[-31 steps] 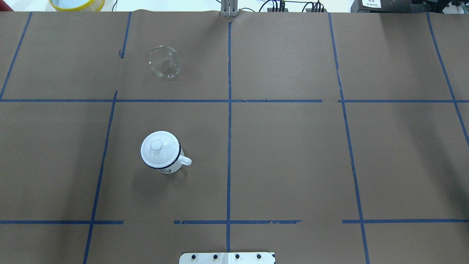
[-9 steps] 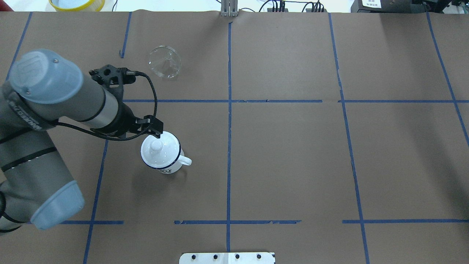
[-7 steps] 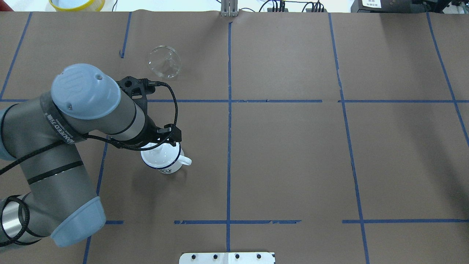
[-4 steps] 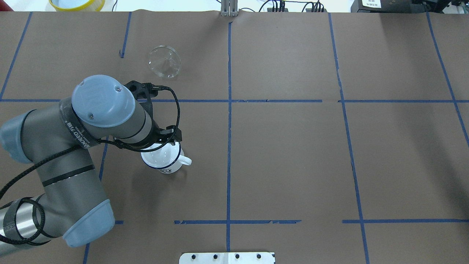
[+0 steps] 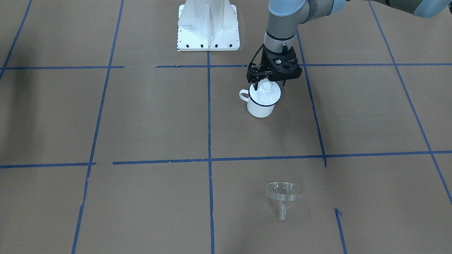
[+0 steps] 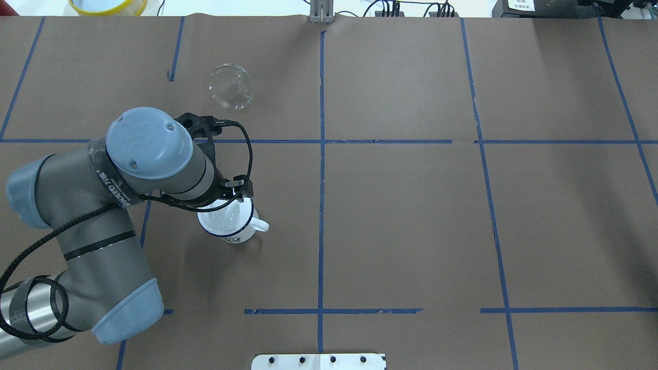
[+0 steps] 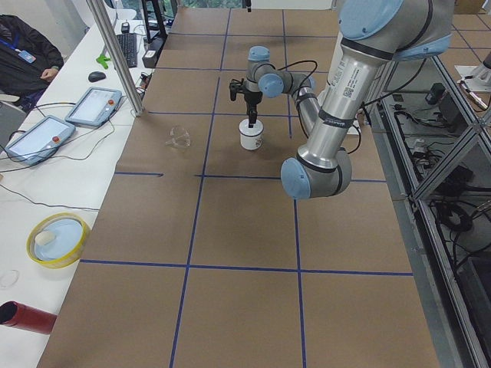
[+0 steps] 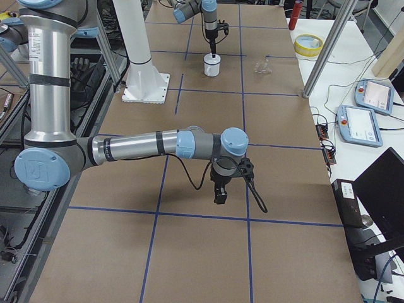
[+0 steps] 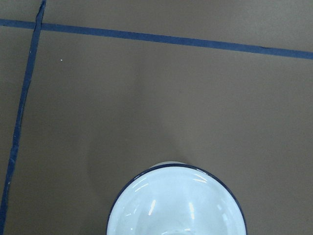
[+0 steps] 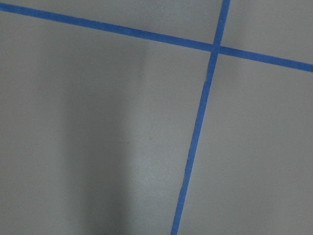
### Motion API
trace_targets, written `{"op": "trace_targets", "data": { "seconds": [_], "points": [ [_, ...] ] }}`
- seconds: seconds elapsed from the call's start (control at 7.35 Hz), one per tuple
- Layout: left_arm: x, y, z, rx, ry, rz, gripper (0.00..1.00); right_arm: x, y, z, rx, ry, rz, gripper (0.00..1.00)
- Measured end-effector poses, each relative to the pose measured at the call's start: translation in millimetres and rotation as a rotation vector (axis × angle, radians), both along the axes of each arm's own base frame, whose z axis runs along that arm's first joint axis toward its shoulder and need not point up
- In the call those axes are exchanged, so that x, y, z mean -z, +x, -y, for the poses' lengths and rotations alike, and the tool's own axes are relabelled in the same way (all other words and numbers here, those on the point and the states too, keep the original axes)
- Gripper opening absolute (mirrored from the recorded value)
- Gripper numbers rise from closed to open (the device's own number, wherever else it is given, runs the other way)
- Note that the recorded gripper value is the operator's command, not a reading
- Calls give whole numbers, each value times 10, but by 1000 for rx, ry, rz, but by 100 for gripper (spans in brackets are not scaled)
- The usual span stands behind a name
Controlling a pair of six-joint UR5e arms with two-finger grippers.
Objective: Place funnel on cup
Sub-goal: 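Lower the left gripper and close it on the white funnel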
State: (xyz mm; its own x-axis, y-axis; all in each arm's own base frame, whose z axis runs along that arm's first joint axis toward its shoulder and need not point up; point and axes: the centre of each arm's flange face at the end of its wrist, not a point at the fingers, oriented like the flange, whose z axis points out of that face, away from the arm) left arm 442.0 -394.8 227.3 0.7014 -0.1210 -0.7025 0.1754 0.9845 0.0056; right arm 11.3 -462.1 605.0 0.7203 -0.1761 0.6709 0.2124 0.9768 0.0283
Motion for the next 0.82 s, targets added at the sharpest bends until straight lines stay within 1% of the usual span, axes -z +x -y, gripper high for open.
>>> {"op": "trace_targets", "data": {
  "seconds": [0.54, 0.68, 0.82],
  "points": [
    [23, 12, -12, -3, 3, -14, 85, 1, 0, 0, 0, 0, 0, 100],
    [20, 14, -13, -4, 3, -14, 62, 1, 0, 0, 0, 0, 0, 100],
    [16, 16, -15, -5, 3, -14, 32, 1, 0, 0, 0, 0, 0, 100]
  ]
}}
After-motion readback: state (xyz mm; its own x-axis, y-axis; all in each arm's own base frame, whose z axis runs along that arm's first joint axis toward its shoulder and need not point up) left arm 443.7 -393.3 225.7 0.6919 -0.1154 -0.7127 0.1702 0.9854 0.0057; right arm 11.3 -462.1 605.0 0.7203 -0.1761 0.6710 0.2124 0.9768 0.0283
